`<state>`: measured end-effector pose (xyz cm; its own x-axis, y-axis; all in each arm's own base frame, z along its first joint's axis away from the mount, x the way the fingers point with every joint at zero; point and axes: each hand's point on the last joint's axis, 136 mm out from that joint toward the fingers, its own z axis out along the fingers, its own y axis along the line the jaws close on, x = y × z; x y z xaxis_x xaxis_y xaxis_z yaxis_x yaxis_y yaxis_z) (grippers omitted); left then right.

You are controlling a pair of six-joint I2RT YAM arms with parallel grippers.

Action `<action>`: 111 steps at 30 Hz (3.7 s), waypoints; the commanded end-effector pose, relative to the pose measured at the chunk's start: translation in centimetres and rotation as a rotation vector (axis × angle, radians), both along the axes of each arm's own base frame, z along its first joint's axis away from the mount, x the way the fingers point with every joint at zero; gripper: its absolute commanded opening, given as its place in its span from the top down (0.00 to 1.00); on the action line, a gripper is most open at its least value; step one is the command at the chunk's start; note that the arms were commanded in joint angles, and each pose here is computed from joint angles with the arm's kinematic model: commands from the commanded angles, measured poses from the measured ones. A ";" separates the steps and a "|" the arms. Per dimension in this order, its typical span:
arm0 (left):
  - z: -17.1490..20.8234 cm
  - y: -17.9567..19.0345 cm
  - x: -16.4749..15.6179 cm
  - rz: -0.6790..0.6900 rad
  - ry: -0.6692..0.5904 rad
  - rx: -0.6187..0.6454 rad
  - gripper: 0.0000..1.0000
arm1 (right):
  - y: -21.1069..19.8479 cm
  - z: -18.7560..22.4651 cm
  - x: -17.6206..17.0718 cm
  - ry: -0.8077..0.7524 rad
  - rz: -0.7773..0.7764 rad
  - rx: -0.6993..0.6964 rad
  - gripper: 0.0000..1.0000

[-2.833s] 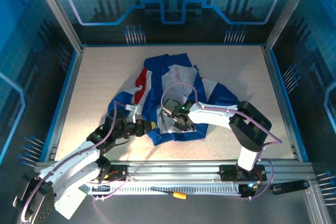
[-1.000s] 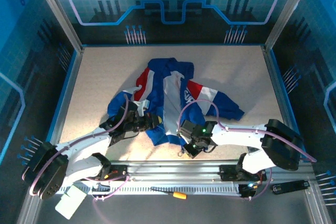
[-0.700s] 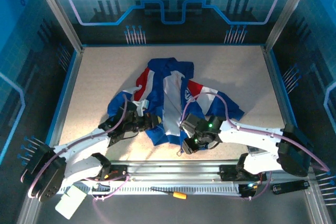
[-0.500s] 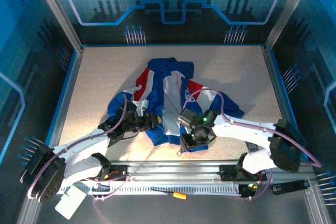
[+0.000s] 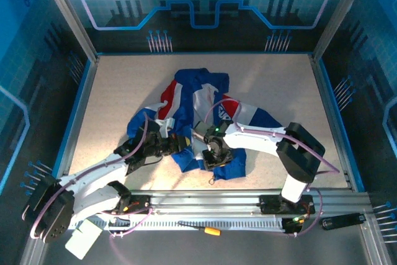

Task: Zip up the jacket

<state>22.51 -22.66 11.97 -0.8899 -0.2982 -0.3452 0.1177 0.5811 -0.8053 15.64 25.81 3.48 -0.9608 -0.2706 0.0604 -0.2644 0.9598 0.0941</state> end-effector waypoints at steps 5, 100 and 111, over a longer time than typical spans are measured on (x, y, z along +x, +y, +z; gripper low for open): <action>-0.5 0.4 -0.7 -0.012 -0.017 0.028 1.00 | -0.7 -1.9 1.3 0.006 -0.031 -0.058 0.56; 15.4 -6.5 -1.3 -0.316 -0.601 -0.415 1.00 | -1.5 24.2 4.0 -0.633 0.240 1.188 1.00; 15.6 -6.9 -3.4 -0.399 -0.596 -0.457 1.00 | -1.4 26.6 4.5 -0.721 0.346 1.238 1.00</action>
